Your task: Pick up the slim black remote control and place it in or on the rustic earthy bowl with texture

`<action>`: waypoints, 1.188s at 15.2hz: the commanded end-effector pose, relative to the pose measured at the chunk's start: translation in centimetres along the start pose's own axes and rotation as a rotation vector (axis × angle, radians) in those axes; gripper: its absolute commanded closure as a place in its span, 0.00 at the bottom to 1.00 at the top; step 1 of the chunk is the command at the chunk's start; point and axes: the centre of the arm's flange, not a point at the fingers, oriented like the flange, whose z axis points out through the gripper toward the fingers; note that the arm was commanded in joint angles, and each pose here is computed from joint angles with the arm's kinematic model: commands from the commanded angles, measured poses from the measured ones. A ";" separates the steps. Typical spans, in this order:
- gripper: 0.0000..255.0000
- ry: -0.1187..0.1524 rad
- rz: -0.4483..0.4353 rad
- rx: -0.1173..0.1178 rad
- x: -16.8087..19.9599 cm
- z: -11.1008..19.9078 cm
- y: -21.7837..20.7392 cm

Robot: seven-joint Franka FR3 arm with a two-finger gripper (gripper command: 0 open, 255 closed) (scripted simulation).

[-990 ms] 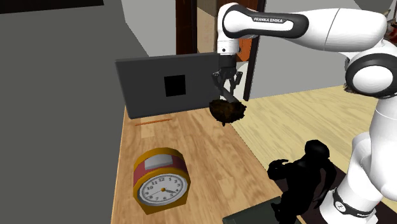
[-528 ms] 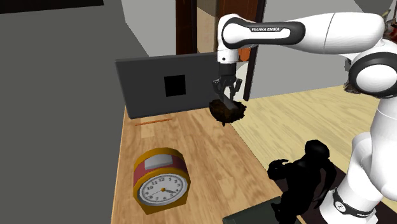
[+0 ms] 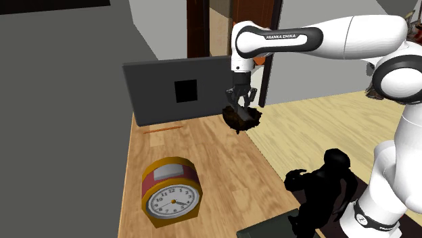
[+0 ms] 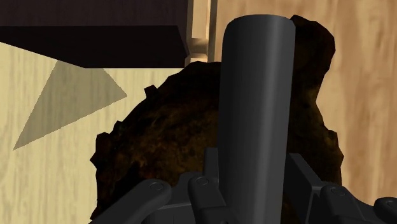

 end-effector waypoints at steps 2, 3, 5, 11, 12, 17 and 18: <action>1.00 0.000 0.000 0.000 0.0 0.0 0.0; 1.00 0.000 0.000 0.000 0.0 0.0 0.0; 0.00 0.000 0.000 0.000 0.0 0.0 0.0; 0.00 0.000 0.000 0.000 0.0 -2.6 0.0; 0.00 0.000 0.000 0.000 0.0 -4.0 0.0; 0.00 0.000 0.000 0.000 0.0 -5.0 0.0; 0.00 0.000 0.000 0.000 0.0 -5.0 0.0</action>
